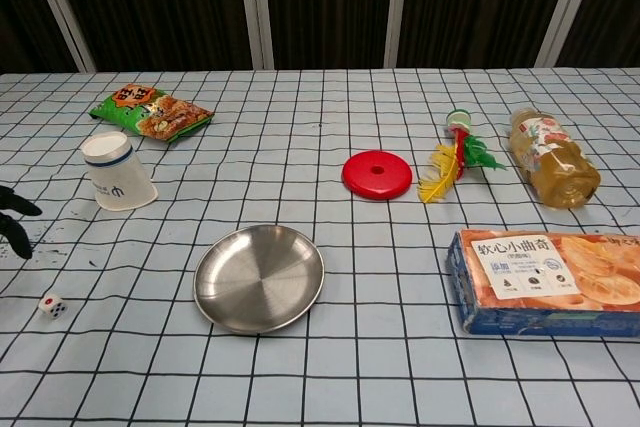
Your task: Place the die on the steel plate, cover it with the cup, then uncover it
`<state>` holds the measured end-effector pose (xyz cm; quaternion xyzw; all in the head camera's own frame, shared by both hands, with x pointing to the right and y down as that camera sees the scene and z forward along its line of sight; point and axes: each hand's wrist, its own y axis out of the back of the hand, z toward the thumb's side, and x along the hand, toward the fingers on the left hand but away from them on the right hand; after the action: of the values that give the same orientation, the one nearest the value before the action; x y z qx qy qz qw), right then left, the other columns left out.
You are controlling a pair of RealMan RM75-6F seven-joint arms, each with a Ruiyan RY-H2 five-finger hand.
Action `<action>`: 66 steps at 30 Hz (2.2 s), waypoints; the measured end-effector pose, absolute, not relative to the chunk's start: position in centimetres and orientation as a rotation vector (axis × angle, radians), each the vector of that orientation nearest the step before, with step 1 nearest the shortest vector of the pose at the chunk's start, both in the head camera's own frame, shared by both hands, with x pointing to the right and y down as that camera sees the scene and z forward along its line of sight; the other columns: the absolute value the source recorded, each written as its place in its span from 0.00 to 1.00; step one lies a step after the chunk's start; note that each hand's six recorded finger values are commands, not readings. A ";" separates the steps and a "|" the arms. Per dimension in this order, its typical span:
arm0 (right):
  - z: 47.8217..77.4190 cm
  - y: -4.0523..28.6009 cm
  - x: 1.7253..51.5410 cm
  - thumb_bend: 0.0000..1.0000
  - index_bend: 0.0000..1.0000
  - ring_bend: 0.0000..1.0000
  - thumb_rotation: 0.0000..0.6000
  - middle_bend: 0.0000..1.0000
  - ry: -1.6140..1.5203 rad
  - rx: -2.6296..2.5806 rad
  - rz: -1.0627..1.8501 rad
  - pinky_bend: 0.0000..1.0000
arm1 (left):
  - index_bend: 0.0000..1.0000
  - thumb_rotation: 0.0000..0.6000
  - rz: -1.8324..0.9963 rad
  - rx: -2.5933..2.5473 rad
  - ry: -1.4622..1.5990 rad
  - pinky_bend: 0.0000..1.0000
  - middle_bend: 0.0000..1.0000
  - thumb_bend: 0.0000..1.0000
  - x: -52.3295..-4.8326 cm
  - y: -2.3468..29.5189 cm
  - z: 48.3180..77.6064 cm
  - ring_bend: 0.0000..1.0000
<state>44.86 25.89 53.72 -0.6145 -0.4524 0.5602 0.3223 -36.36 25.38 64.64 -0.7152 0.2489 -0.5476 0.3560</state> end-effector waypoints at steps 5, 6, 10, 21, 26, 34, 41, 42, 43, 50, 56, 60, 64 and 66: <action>53.7 25.9 45.0 0.06 0.17 0.13 1.00 0.14 -1.187 -1.609 1.475 0.00 | 0.36 1.00 -1.427 -1.836 0.624 0.18 0.12 0.37 -36.5 25.4 65.6 0.03; 53.7 25.9 45.0 0.06 0.17 0.13 1.00 0.14 -1.188 -1.609 1.475 0.00 | 0.36 1.00 -1.431 -1.832 0.622 0.18 0.12 0.37 -36.6 25.4 65.8 0.03; 53.7 25.9 45.0 0.06 0.17 0.13 1.00 0.14 -1.190 -1.607 1.476 0.00 | 0.37 1.00 -1.436 -1.823 0.636 0.18 0.12 0.37 -36.6 25.1 66.4 0.03; 53.9 25.9 45.2 0.06 0.17 0.13 1.00 0.14 -1.183 -1.604 1.489 0.00 | 0.40 1.00 -1.385 -1.876 0.643 0.18 0.12 0.37 -35.2 24.3 67.4 0.03; 53.9 25.8 45.3 0.06 0.17 0.13 1.00 0.14 -1.187 -1.599 1.492 0.00 | 0.41 1.00 -1.404 -1.881 0.595 0.18 0.12 0.37 -35.1 24.4 67.9 0.03; 53.8 25.8 45.3 0.06 0.17 0.13 1.00 0.14 -1.191 -1.600 1.491 0.00 | 0.41 1.00 -1.440 -1.868 0.556 0.18 0.12 0.37 -35.2 24.4 68.1 0.03; 53.8 25.8 45.4 0.06 0.17 0.13 1.00 0.14 -1.192 -1.595 1.493 0.00 | 0.41 1.00 -1.437 -1.872 0.542 0.18 0.12 0.37 -34.6 24.0 68.4 0.03; 53.8 25.8 45.4 0.06 0.17 0.13 1.00 0.14 -1.191 -1.595 1.495 0.00 | 0.41 1.00 -1.436 -1.873 0.540 0.18 0.12 0.37 -34.5 24.0 68.5 0.03; 53.8 25.8 45.5 0.06 0.17 0.13 1.00 0.14 -1.190 -1.594 1.496 0.00 | 0.42 1.00 -1.433 -1.872 0.537 0.18 0.12 0.37 -34.3 23.9 68.5 0.03; 53.8 25.8 45.5 0.06 0.17 0.13 1.00 0.14 -1.193 -1.591 1.497 0.00 | 0.44 1.00 -1.423 -1.867 0.523 0.18 0.13 0.38 -33.7 23.7 68.7 0.03; 53.7 25.8 45.6 0.06 0.17 0.13 1.00 0.14 -1.195 -1.589 1.497 0.00 | 0.45 1.00 -1.435 -1.867 0.514 0.18 0.13 0.38 -33.6 23.7 69.1 0.03; 53.7 25.8 45.6 0.06 0.17 0.13 1.00 0.14 -1.194 -1.589 1.500 0.00 | 0.47 1.00 -1.436 -1.868 0.508 0.18 0.14 0.38 -33.5 23.7 69.2 0.03; 53.8 25.8 45.6 0.06 0.17 0.13 1.00 0.14 -1.192 -1.589 1.500 0.00 | 0.49 1.00 -1.438 -1.867 0.506 0.18 0.15 0.38 -33.5 23.7 69.3 0.03; 53.8 25.8 45.6 0.06 0.17 0.13 1.00 0.14 -1.192 -1.589 1.501 0.00 | 0.50 1.00 -1.440 -1.866 0.505 0.18 0.16 0.38 -33.5 23.7 69.4 0.03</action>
<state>45.63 25.83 53.84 -0.6047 -0.4535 0.5712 0.3201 -33.50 23.74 69.36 -0.7229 0.1957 -0.5579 0.3576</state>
